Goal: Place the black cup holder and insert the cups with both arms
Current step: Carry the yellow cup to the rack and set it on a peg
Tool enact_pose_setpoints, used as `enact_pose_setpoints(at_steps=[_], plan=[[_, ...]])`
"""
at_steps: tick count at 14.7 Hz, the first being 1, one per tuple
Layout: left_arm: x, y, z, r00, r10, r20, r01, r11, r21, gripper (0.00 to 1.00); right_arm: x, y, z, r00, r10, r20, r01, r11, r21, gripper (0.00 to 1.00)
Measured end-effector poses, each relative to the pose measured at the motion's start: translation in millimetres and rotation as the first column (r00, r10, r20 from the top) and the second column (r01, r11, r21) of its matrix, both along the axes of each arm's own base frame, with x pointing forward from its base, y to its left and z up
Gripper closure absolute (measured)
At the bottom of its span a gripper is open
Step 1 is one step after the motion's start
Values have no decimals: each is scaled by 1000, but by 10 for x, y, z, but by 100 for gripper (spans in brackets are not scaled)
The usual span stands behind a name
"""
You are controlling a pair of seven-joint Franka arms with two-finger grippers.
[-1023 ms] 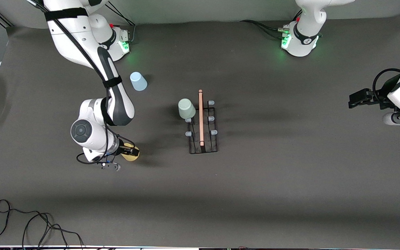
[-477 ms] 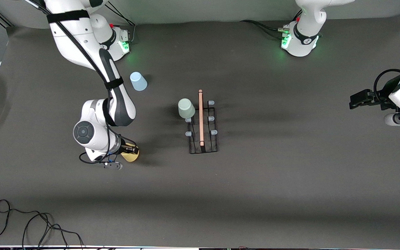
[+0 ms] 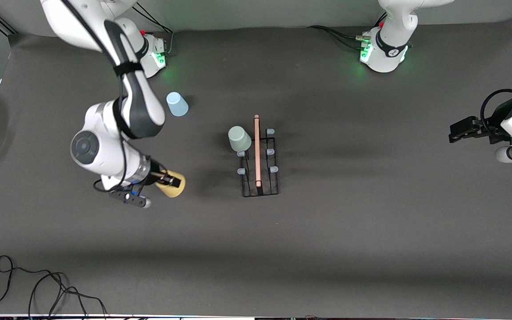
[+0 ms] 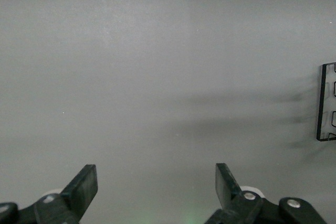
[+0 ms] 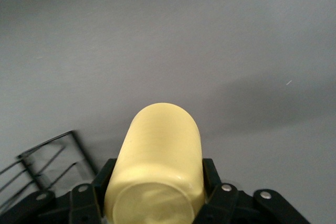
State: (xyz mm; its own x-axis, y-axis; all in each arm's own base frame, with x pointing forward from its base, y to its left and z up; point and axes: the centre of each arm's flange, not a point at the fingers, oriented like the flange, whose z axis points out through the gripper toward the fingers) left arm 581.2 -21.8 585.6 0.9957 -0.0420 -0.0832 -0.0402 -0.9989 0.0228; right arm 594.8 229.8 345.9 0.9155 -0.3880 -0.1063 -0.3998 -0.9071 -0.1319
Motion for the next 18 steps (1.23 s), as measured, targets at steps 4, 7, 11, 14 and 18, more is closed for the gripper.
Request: enact_pose_setpoints(at_steps=[4, 7, 11, 14, 18], plan=[[0, 4, 0, 1000, 1, 0, -1, 1000, 0, 0, -270, 973, 301, 992, -128, 11, 127, 992, 20, 30], [0, 5, 0, 1000, 1, 0, -1, 1000, 0, 0, -368, 1399, 430, 977, -211, 18, 210, 977, 32, 30], [0, 6, 0, 1000, 1, 0, -1, 1000, 0, 0, -296, 1531, 309, 957, -289, 23, 289, 957, 8, 30], [0, 6, -1, 1000, 1, -1, -1, 1000, 0, 0, -228, 1689, 137, 947, -319, 35, 320, 947, -12, 30], [0, 9, -2, 1000, 1, -1, -1, 1000, 1, 0, -192, 1859, 4, 943, -329, 46, 330, 943, -25, 30]])
